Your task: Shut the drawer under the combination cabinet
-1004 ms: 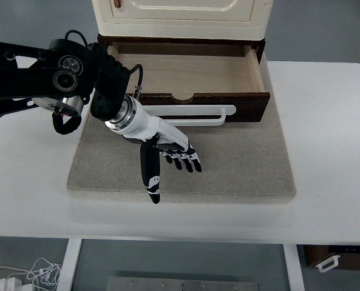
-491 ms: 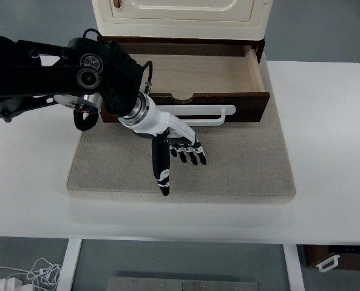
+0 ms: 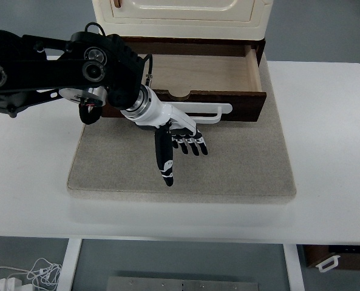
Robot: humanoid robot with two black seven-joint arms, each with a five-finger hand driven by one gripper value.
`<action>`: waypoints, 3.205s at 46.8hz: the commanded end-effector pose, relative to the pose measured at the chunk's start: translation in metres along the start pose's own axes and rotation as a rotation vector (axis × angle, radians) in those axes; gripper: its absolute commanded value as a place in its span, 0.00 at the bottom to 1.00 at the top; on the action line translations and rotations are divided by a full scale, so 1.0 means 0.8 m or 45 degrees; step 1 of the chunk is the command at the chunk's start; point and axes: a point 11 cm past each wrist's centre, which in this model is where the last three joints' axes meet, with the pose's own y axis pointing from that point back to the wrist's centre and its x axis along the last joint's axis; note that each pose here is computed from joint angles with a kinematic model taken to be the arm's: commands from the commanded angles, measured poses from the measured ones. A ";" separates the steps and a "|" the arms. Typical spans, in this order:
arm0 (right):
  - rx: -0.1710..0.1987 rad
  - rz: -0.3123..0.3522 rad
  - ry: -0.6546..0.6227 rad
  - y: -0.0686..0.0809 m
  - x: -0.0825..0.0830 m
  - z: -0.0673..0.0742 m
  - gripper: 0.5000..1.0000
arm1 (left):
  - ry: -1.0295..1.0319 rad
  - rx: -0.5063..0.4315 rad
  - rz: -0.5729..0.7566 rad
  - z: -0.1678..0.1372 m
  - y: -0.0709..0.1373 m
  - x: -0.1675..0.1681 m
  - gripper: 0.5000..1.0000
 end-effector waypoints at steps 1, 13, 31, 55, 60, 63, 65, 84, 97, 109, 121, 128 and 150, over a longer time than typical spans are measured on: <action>0.000 0.000 0.000 0.000 0.000 0.000 0.90 | 0.008 0.005 0.012 -0.002 0.000 0.004 1.00; 0.000 0.000 0.000 0.000 0.000 0.000 0.90 | 0.038 0.021 0.061 -0.008 0.001 0.018 1.00; 0.000 0.000 0.000 0.000 0.000 0.000 0.90 | 0.091 0.042 0.129 -0.016 -0.002 0.040 1.00; 0.000 0.000 0.000 0.000 0.000 0.000 0.90 | 0.155 0.055 0.242 -0.029 0.000 0.072 1.00; 0.000 0.000 0.000 0.000 0.000 0.000 0.90 | 0.178 0.058 0.279 -0.031 0.001 0.078 1.00; 0.000 0.000 0.000 0.000 0.000 0.000 0.90 | 0.190 0.061 0.294 -0.033 0.002 0.082 1.00; 0.000 0.000 0.000 0.000 0.000 0.000 0.90 | 0.198 0.063 0.295 -0.036 0.000 0.082 1.00; 0.000 0.000 0.000 0.000 0.000 0.000 0.90 | 0.236 0.089 0.370 -0.051 0.003 0.100 1.00; 0.000 0.000 0.000 0.000 0.000 0.000 0.90 | 0.252 0.087 0.389 -0.054 0.003 0.102 1.00; 0.000 0.000 0.000 0.000 0.000 0.000 0.90 | 0.265 0.083 0.404 -0.057 0.005 0.107 1.00; 0.000 0.000 0.000 0.000 0.000 0.000 0.90 | 0.280 0.086 0.422 -0.063 0.007 0.113 1.00; 0.000 0.000 0.000 0.000 0.000 0.000 0.90 | 0.277 0.078 0.425 -0.063 0.006 0.113 1.00; 0.000 0.002 0.000 0.000 0.001 0.000 0.90 | 0.269 0.077 0.434 -0.066 0.007 0.114 1.00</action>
